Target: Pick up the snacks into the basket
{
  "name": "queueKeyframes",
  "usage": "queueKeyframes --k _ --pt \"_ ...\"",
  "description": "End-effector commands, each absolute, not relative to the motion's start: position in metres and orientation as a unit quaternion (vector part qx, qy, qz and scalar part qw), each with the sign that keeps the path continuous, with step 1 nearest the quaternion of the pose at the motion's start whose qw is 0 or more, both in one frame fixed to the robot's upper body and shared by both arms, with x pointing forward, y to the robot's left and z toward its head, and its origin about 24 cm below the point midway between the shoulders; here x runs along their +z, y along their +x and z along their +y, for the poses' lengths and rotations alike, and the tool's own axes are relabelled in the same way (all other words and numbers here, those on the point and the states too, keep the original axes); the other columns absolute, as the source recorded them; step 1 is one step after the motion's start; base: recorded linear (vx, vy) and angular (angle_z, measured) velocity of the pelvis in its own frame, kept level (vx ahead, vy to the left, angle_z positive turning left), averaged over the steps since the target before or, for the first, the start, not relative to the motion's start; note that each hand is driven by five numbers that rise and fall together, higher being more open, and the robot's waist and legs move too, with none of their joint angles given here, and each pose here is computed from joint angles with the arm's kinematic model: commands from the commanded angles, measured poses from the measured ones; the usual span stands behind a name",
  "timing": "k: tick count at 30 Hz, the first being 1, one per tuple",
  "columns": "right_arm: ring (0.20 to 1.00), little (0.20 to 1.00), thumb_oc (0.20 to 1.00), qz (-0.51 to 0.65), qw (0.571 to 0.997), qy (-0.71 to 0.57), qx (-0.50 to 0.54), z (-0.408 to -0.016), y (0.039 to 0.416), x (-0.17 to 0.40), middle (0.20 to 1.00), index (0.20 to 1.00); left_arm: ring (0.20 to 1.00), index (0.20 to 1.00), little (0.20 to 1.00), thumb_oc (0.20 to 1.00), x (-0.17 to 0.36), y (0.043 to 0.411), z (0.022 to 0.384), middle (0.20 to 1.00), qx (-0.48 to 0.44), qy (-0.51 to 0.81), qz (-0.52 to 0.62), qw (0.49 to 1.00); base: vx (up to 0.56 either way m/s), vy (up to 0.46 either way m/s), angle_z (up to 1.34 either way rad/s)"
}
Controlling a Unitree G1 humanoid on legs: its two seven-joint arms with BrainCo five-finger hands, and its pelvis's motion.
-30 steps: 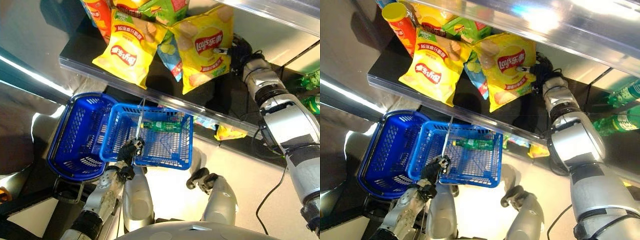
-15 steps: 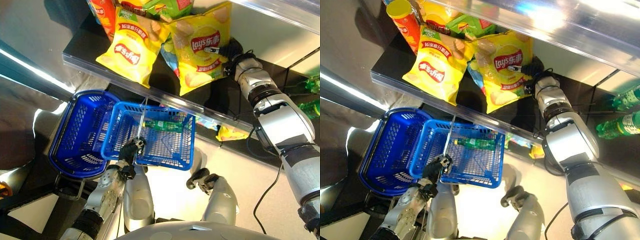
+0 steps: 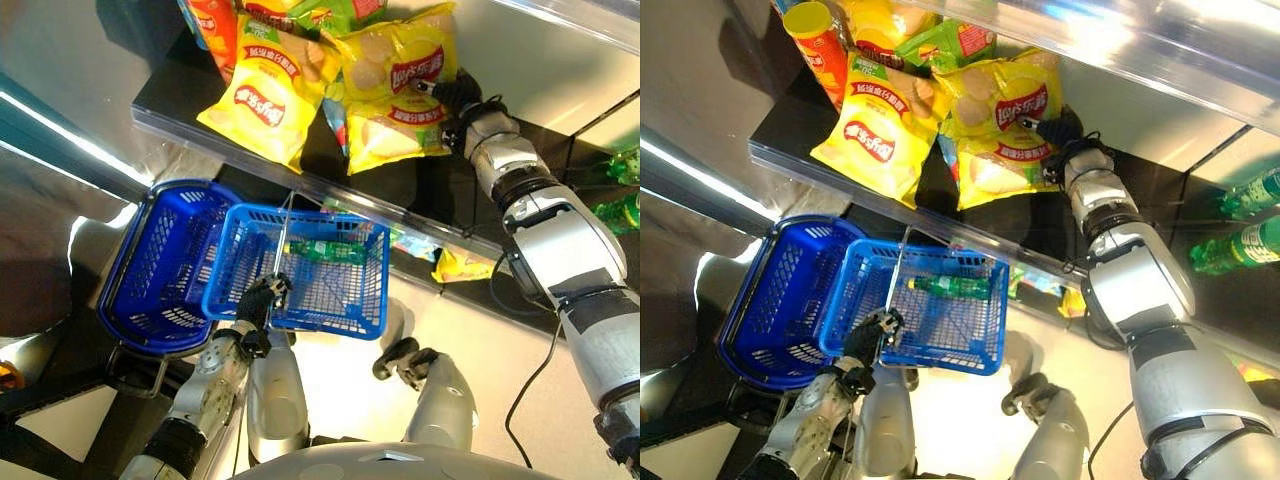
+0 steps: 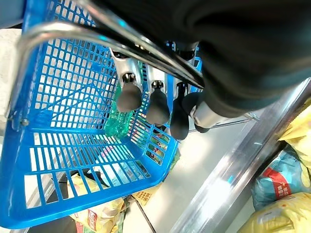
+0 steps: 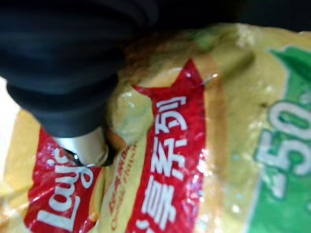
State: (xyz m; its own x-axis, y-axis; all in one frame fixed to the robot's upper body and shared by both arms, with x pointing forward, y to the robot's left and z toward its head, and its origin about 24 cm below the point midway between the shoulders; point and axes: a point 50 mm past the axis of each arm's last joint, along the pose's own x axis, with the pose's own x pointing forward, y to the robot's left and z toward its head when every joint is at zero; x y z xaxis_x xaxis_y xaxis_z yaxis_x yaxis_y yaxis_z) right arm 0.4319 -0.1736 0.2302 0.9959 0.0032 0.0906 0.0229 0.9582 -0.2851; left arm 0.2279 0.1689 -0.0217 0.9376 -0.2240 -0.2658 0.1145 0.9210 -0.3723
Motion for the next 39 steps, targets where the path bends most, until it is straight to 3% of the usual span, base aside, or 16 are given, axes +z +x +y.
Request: queueKeyframes --k 1,7,12,29,39 --pt "0.200 0.200 0.200 -0.122 0.978 -0.167 0.004 -0.156 0.431 0.268 0.200 0.200 0.200 0.200 0.200 0.200 0.031 0.236 0.177 0.200 -0.095 -0.211 0.019 0.973 0.00 0.000 0.00" --pt "0.200 0.200 0.200 -0.155 0.964 -0.212 0.047 -0.123 0.424 0.252 0.200 0.200 0.200 0.200 0.200 0.200 0.032 0.239 0.180 0.200 -0.077 -0.212 0.015 0.974 -0.02 0.025 -0.06" --pt "0.200 0.200 0.200 -0.203 0.942 -0.263 0.043 -0.120 0.414 0.253 0.200 0.200 0.200 0.200 0.200 0.200 0.033 0.241 0.180 0.200 -0.064 -0.217 0.009 0.974 -0.01 0.019 -0.09" --pt "0.200 0.200 0.200 -0.216 0.924 -0.315 -0.010 -0.162 0.361 0.175 0.200 0.200 0.200 0.200 0.200 0.200 0.024 0.237 0.184 0.200 -0.032 -0.221 0.017 0.975 -0.01 0.007 -0.06" --pt "0.200 0.200 0.200 -0.211 0.888 -0.401 -0.073 -0.190 0.338 0.153 0.200 0.200 0.200 0.200 0.200 0.200 0.021 0.233 0.186 0.200 -0.029 -0.216 0.018 0.976 0.00 0.000 -0.01"
